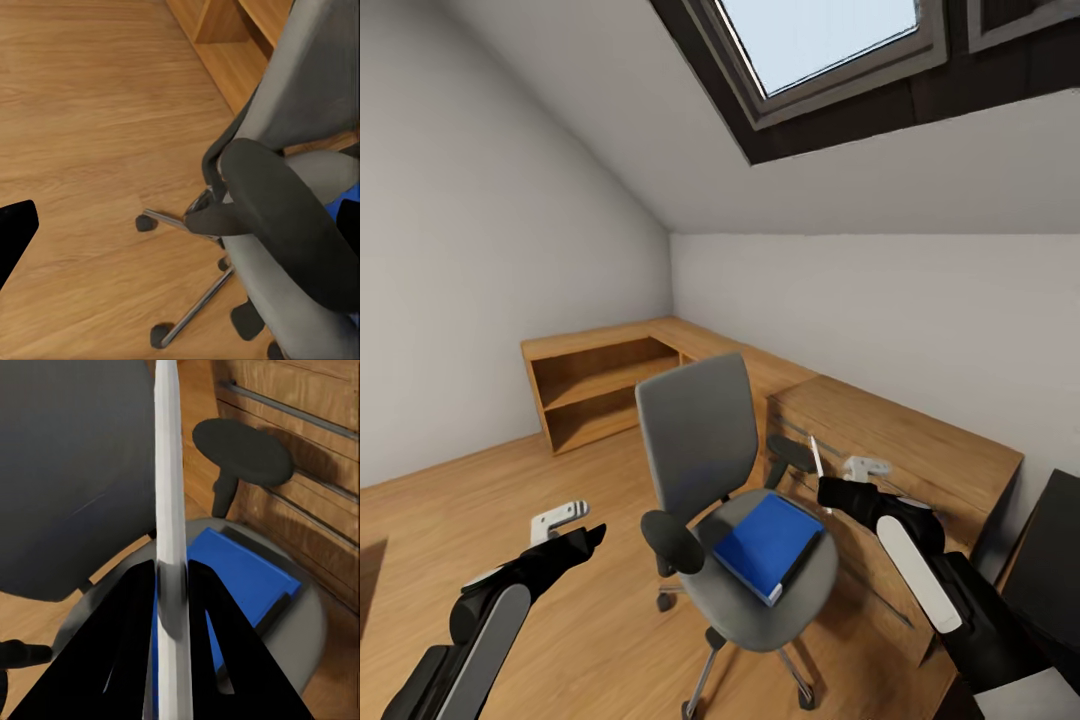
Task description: In the bedroom, organize the workspace by keeping the computer under the desk, ensuring the monitor is on the desk, placing the keyboard on the desk next to the monitor, placing the mouse on the desk next to the keyboard, moving the folder from the swivel chair onto the desk next to the mouse, stacking the notebook on top of the folder with the pen on top of the notebook, and positioning the swivel chair next to the desk.
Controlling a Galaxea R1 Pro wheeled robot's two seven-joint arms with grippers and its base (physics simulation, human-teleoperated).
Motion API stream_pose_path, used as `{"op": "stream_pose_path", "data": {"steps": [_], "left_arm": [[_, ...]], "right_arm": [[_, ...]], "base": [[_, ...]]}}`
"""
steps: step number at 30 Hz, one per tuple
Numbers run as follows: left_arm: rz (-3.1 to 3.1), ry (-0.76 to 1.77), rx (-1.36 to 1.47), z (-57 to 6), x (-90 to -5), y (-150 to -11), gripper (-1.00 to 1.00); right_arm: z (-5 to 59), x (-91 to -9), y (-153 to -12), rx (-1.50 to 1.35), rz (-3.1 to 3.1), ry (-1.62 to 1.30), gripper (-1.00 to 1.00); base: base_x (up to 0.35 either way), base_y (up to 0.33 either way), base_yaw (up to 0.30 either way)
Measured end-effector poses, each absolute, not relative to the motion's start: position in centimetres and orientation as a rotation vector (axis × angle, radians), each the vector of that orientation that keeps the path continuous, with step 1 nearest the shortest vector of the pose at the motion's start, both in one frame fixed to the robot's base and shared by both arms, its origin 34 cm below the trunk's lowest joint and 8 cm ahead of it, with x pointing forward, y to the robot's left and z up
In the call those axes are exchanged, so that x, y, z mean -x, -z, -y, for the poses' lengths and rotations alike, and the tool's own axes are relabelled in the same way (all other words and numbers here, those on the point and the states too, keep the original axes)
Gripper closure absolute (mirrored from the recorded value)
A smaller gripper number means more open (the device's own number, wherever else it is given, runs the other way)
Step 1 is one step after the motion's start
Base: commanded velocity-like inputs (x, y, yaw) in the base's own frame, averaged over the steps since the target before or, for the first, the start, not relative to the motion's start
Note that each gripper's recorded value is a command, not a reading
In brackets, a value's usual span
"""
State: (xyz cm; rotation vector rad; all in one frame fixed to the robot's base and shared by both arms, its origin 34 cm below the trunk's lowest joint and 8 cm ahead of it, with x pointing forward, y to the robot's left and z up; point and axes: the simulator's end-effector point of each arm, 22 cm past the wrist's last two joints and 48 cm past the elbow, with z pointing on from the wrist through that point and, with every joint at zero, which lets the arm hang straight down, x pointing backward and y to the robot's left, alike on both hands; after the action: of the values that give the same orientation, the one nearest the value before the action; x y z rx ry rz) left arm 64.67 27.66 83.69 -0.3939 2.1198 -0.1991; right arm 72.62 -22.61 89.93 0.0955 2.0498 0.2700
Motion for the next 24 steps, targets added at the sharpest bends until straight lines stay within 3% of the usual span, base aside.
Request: {"op": "stream_pose_path", "data": {"steps": [24], "left_arm": [[-2.121,0.199,0.394,-27.7,-64.8,-87.7,-1.0]], "right_arm": [[23.4,-72.6,-94.3,-0.112,-2.056,-0.271,1.0]], "base": [[0.0,0.0,-0.059]]}}
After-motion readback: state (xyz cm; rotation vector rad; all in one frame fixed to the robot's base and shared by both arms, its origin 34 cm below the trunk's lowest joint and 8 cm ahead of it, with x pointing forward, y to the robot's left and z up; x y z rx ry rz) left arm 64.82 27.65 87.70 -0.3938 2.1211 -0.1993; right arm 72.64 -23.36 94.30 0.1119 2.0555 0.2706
